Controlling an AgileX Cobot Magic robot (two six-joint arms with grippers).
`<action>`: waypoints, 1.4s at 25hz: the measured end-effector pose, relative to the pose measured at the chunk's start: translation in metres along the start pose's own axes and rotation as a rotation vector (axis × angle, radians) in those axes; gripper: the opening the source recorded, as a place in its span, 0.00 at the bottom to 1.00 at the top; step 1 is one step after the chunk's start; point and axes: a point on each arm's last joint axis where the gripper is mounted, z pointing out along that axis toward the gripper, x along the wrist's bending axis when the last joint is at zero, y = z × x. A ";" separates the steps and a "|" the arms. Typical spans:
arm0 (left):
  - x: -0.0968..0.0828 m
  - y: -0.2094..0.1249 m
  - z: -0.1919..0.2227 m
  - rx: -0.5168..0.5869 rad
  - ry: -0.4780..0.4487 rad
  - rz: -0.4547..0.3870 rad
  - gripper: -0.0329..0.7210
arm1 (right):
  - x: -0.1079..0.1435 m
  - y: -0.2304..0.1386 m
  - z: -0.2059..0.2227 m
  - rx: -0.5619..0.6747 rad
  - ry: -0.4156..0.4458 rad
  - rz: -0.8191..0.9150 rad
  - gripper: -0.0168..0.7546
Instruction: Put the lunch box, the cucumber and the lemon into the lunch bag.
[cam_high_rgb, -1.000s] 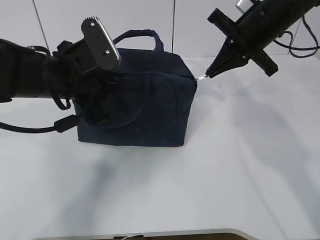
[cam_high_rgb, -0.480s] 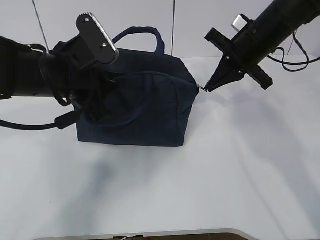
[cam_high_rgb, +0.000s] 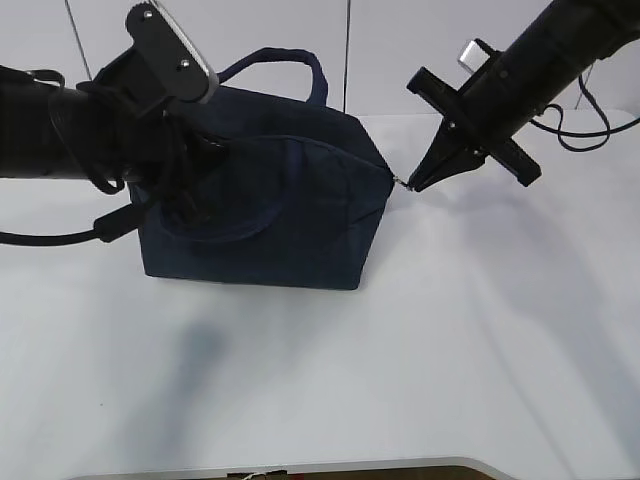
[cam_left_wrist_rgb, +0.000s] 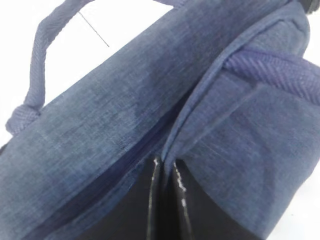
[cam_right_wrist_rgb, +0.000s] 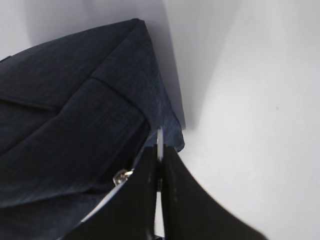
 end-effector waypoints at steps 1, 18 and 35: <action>0.000 0.001 -0.001 -0.003 0.000 0.000 0.04 | -0.001 0.001 0.003 0.006 -0.003 -0.001 0.03; 0.001 0.003 -0.003 -0.019 -0.005 0.001 0.04 | -0.019 0.014 0.037 0.050 -0.034 -0.025 0.03; 0.004 0.002 -0.005 -0.013 0.013 -0.008 0.04 | -0.006 0.022 0.021 0.002 -0.009 -0.305 0.34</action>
